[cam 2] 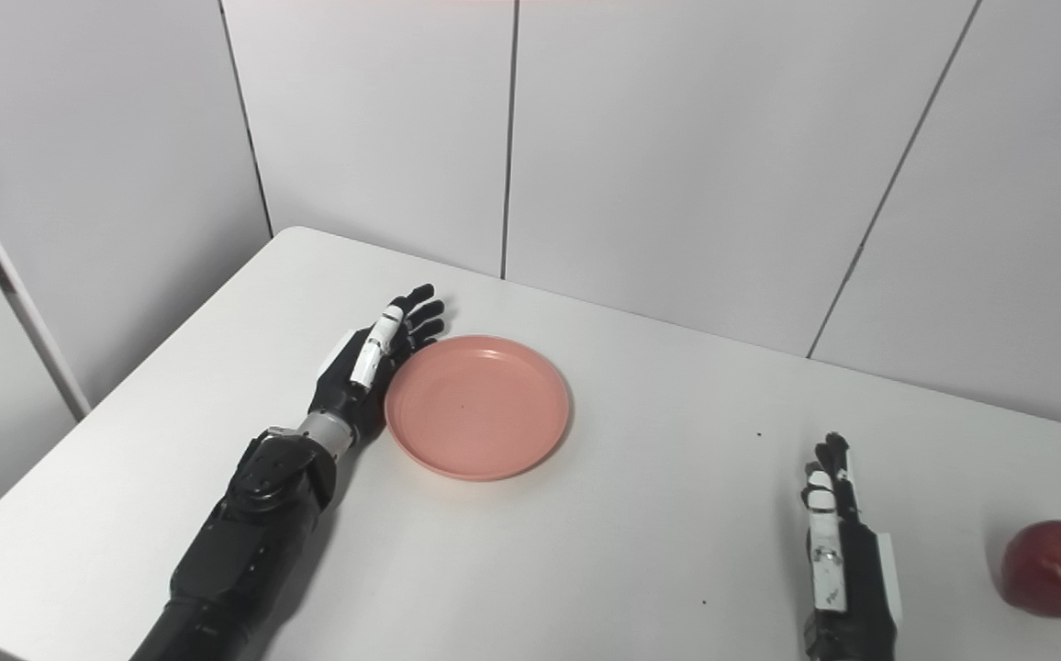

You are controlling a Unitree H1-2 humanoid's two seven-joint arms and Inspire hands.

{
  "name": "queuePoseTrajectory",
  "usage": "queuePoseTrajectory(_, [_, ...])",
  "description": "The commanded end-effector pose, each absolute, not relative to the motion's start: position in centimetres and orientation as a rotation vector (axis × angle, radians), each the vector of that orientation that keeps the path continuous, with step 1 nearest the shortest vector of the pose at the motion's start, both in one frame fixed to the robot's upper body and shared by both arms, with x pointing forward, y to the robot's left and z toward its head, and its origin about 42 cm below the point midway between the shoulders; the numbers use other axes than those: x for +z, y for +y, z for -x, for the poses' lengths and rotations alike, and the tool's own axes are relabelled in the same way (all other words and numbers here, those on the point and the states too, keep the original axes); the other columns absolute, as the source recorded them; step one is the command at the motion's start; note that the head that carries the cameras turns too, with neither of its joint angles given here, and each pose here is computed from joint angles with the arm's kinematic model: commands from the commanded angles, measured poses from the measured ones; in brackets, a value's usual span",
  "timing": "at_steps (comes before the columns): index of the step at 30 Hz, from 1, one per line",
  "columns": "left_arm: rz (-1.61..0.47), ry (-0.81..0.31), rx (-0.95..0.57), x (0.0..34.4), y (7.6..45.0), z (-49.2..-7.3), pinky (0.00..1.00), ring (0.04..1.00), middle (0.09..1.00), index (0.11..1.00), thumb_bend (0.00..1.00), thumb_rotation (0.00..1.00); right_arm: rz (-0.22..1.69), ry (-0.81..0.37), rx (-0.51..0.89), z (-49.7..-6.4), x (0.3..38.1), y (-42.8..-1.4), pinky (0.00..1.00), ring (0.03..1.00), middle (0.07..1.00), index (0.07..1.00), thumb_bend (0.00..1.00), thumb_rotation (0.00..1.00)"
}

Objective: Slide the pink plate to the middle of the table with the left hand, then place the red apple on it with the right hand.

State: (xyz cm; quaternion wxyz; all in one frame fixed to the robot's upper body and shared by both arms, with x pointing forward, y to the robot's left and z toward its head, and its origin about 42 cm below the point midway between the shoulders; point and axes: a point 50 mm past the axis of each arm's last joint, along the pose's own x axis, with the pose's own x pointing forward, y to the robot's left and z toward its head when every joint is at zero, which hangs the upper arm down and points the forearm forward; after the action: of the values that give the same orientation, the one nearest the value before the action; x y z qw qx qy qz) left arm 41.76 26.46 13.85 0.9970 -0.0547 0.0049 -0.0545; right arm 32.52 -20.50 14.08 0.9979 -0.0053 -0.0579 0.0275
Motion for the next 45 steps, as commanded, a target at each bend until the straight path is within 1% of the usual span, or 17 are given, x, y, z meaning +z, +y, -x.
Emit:
queuePoseTrajectory(1, [0.106,0.045,-0.188,13.5,24.4,-42.2,0.94,0.939,0.933,0.909,0.34,1.0,0.007,-0.164,0.052,-32.9,15.6,-20.2,1.0,0.981,0.983,0.988,0.16,1.0])
queuePoseTrajectory(9, [0.117,0.061,-0.217,13.1,23.5,-42.1,0.91,0.922,0.917,0.897,0.35,1.0,0.001,-0.167,0.057,-32.9,15.7,-19.9,1.0,0.979,0.985,0.993,0.17,1.0])
queuePoseTrajectory(11, [0.106,0.066,-0.23,13.1,23.2,-42.1,0.92,0.924,0.921,0.901,0.35,1.0,0.009,-0.167,0.053,-32.9,15.7,-19.8,1.0,0.974,0.983,0.99,0.17,1.0])
queuePoseTrajectory(15, [0.149,0.08,-0.26,13.0,22.4,-41.8,0.93,0.938,0.933,0.913,0.34,1.0,0.012,-0.163,0.042,-32.9,15.8,-19.6,0.99,0.963,0.976,0.983,0.17,1.0])
queuePoseTrajectory(19, [0.152,0.083,-0.279,12.9,21.7,-41.5,0.92,0.936,0.927,0.905,0.35,1.0,0.02,-0.164,0.043,-32.8,16.0,-19.4,0.99,0.964,0.973,0.979,0.18,1.0])
queuePoseTrajectory(26, [0.141,0.101,-0.305,13.4,20.0,-40.9,0.91,0.924,0.918,0.901,0.34,1.0,0.027,-0.152,0.039,-32.6,16.3,-19.0,1.0,0.973,0.978,0.984,0.19,1.0])
queuePoseTrajectory(30, [0.138,0.11,-0.328,13.6,18.8,-40.6,0.91,0.921,0.918,0.898,0.33,1.0,0.034,-0.156,0.032,-32.6,16.4,-18.9,1.0,0.968,0.972,0.979,0.18,1.0])
queuePoseTrajectory(42, [0.129,0.127,-0.372,13.4,15.9,-39.8,0.91,0.911,0.907,0.886,0.33,1.0,0.014,-0.166,0.032,-32.8,16.7,-18.6,0.99,0.961,0.969,0.973,0.18,1.0])
queuePoseTrajectory(45, [0.125,0.122,-0.388,13.4,15.4,-39.6,0.91,0.918,0.916,0.9,0.35,1.0,0.01,-0.163,0.028,-32.8,16.8,-18.5,0.99,0.96,0.968,0.972,0.18,1.0])
